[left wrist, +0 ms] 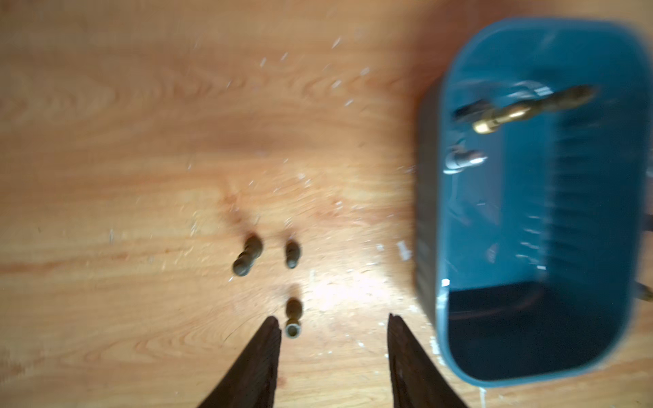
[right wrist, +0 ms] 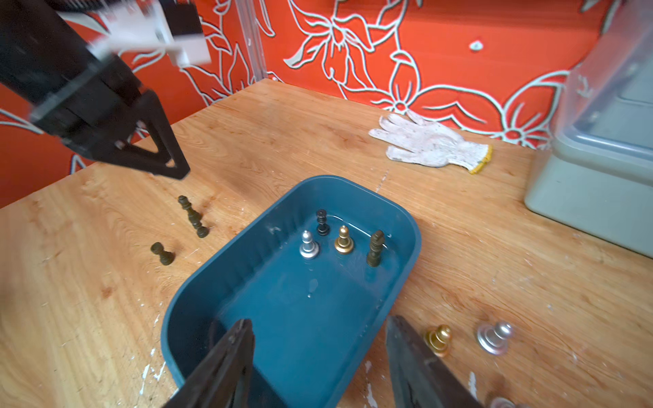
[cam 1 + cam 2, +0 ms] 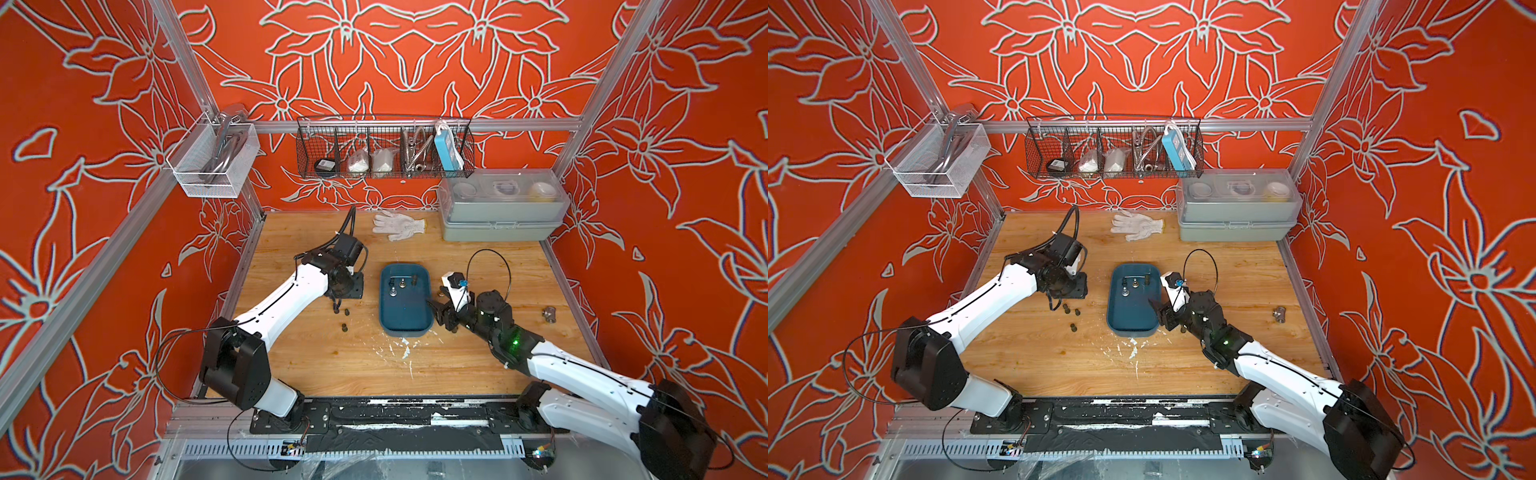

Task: Put the chess pieces into the storage box
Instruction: Pick up the chess piece at the center of the board.

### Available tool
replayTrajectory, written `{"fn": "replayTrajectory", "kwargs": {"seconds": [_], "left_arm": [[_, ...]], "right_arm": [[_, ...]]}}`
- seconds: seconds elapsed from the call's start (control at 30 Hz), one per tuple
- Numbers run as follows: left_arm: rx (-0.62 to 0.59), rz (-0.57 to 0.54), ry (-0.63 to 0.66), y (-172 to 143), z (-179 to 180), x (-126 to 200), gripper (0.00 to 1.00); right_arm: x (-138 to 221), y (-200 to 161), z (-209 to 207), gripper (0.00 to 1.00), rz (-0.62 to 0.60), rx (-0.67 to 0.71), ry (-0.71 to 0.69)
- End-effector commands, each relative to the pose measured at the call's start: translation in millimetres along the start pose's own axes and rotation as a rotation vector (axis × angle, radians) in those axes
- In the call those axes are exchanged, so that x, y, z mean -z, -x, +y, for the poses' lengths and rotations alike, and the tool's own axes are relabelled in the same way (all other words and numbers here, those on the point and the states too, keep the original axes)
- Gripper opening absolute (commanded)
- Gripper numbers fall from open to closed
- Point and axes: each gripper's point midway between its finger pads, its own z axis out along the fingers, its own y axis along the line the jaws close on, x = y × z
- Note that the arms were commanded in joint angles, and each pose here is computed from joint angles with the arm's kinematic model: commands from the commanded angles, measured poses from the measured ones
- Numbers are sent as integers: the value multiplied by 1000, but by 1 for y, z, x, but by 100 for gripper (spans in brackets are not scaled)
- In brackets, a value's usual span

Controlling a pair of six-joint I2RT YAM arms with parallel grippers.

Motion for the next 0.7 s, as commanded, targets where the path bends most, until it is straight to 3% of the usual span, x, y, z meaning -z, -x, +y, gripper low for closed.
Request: {"fn": "replayTrajectory", "kwargs": {"seconds": [0.0,0.37,0.67], "left_arm": [[17,25,-14,-6,0,-10,49],[31,66,115,-7,18,-37,42],[42,80,104,-5,17,-57,39]], "right_arm": [[-4,-2,13,64,6,28,67],[-9,-6,14,64,27,31,62],[-10,-7,13,64,30,30,58]]}}
